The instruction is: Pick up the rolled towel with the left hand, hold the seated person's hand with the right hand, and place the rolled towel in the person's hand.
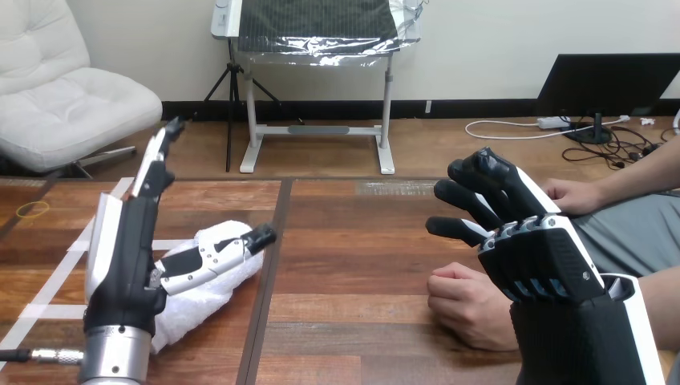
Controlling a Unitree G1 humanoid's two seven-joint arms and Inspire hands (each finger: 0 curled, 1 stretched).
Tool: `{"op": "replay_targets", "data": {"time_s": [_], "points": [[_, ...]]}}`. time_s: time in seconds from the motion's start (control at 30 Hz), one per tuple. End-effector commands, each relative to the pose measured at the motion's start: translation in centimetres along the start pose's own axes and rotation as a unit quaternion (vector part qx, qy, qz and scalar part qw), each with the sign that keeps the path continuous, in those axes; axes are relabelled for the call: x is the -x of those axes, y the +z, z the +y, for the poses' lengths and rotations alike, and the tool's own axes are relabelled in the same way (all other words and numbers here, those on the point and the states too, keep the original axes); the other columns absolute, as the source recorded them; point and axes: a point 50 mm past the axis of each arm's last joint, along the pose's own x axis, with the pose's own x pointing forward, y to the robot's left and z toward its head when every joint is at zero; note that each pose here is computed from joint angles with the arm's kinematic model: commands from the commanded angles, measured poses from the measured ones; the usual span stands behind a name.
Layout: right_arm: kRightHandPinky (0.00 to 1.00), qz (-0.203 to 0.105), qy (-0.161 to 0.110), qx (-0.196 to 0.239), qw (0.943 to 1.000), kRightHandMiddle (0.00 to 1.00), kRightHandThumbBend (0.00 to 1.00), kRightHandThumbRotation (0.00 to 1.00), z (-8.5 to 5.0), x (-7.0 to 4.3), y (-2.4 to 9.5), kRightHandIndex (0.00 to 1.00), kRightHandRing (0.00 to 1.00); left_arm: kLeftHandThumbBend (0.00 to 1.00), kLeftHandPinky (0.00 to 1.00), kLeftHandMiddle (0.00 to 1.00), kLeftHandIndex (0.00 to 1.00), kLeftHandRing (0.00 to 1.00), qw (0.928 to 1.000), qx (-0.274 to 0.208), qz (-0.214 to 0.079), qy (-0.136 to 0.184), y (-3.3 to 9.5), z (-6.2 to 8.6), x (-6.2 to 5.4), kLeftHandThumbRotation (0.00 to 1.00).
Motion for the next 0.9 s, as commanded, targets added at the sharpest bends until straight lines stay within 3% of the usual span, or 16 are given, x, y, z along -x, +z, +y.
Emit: {"op": "replay_targets", "data": {"time_s": [0.0,0.3,0.87], "points": [[0.76,-0.029,-0.001,0.001,0.9996,0.88,0.95,1.0,-0.1,-0.6,0.6,0.87,0.85,1.0,0.76,0.97,0.95,0.94,0.9997,-0.022,-0.012,0.003,0.5,0.0,-1.7,0.28],[0.77,-0.03,0.0,0.001,0.9995,0.88,0.94,1.0,-0.1,-0.6,0.6,0.87,0.86,1.0,0.7,0.96,0.95,0.9,0.9984,-0.053,0.018,-0.002,-0.3,-0.5,-1.9,0.27],[0.79,-0.032,0.004,-0.004,0.9995,0.88,0.92,1.0,-0.1,-0.6,0.8,0.87,0.86,0.99,0.69,0.97,0.96,0.9,0.9895,-0.121,0.075,-0.022,-1.0,-1.4,-2.1,0.28]]}}
